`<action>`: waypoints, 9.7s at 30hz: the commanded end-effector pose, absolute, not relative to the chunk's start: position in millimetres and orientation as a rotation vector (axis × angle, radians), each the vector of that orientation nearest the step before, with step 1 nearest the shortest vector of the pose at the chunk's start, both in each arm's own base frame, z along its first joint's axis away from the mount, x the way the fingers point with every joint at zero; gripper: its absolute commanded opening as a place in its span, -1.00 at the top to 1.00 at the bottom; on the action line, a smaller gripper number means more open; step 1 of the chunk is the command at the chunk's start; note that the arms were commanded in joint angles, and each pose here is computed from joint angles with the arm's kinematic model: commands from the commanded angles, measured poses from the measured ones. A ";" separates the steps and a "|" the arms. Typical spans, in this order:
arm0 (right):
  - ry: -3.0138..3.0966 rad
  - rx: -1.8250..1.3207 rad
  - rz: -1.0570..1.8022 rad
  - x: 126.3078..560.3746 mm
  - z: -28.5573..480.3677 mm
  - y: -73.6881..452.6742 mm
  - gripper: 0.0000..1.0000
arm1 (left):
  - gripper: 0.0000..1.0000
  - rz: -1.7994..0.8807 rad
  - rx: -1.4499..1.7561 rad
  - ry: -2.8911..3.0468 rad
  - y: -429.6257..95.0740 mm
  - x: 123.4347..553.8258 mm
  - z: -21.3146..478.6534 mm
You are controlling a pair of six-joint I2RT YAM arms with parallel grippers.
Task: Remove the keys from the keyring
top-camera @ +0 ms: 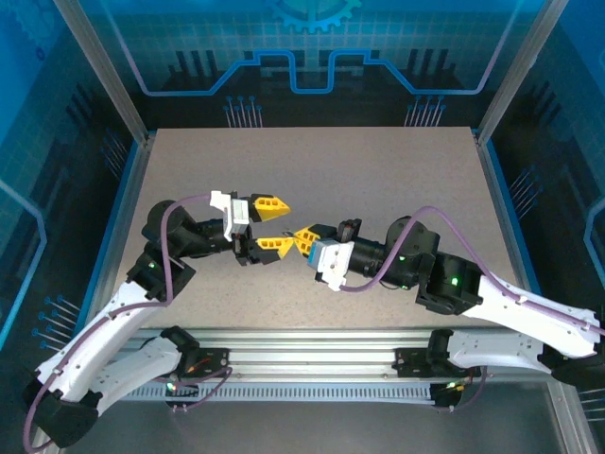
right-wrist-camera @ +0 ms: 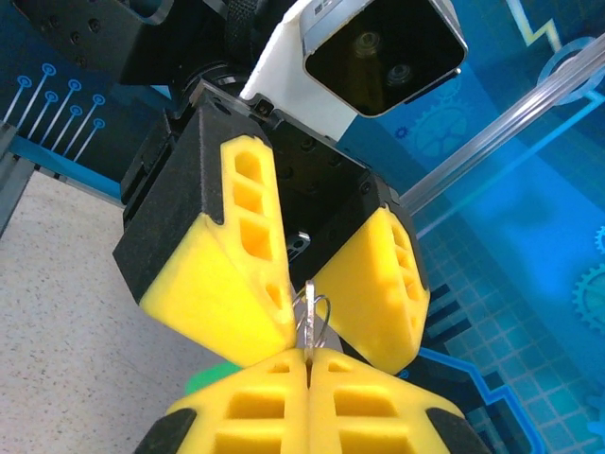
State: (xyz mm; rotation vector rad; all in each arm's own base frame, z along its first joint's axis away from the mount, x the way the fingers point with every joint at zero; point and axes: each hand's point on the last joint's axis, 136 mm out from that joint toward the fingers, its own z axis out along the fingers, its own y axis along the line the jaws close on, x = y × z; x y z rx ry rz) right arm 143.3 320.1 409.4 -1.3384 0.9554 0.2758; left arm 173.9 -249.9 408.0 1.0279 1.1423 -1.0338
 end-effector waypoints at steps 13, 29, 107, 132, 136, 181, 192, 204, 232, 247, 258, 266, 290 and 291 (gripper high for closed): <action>1.106 -1.252 0.311 169.8 418.0 317.2 1.00 | -0.26 -1.060 1.054 1.090 -247.4 162.2 410.3; 1.091 -1.191 0.443 159.6 434.2 299.5 1.00 | -0.21 -1.037 0.942 1.136 -233.8 179.2 412.5; 1.080 -1.132 0.640 155.5 451.7 295.7 1.00 | 0.64 -1.461 1.126 1.026 -260.5 165.8 444.5; 1.001 -1.090 0.631 147.5 452.9 284.4 1.00 | 1.00 -1.466 1.015 0.972 -251.4 172.9 459.5; 0.968 -1.109 0.631 140.6 450.8 281.5 1.00 | 1.00 -1.461 1.000 0.966 -248.8 173.3 461.9; 1.031 -1.133 0.618 150.4 447.8 287.0 1.00 | 1.00 -1.471 1.029 1.012 -254.7 171.1 459.4; 0.983 -1.176 0.566 141.4 433.1 294.0 1.00 | 1.00 -1.538 0.915 0.978 -245.5 185.8 466.7; 1.179 -1.123 0.591 191.4 424.6 286.0 1.00 | -0.08 -1.315 0.787 1.139 -227.5 224.1 440.3; 1.277 -1.245 0.899 214.4 412.4 293.5 1.00 | -0.15 -1.423 0.969 1.299 -246.0 236.1 422.7; 1.300 -1.226 0.885 219.0 412.5 292.9 1.00 | 0.13 -1.433 1.026 1.295 -254.8 225.1 426.7; 1.294 -1.215 0.875 220.4 417.0 291.9 1.00 | 0.51 -1.423 1.044 1.313 -256.4 222.5 420.6; 1.284 -1.193 0.864 221.8 416.6 288.6 1.00 | 1.00 -1.417 1.003 1.290 -254.9 226.9 426.3; 1.111 -1.061 0.457 214.6 413.8 292.4 1.00 | 0.98 -1.501 0.779 1.220 -246.1 232.8 446.8; 1.116 -1.062 0.468 214.7 415.7 289.7 1.00 | 0.72 -1.496 0.780 1.221 -245.7 231.9 446.3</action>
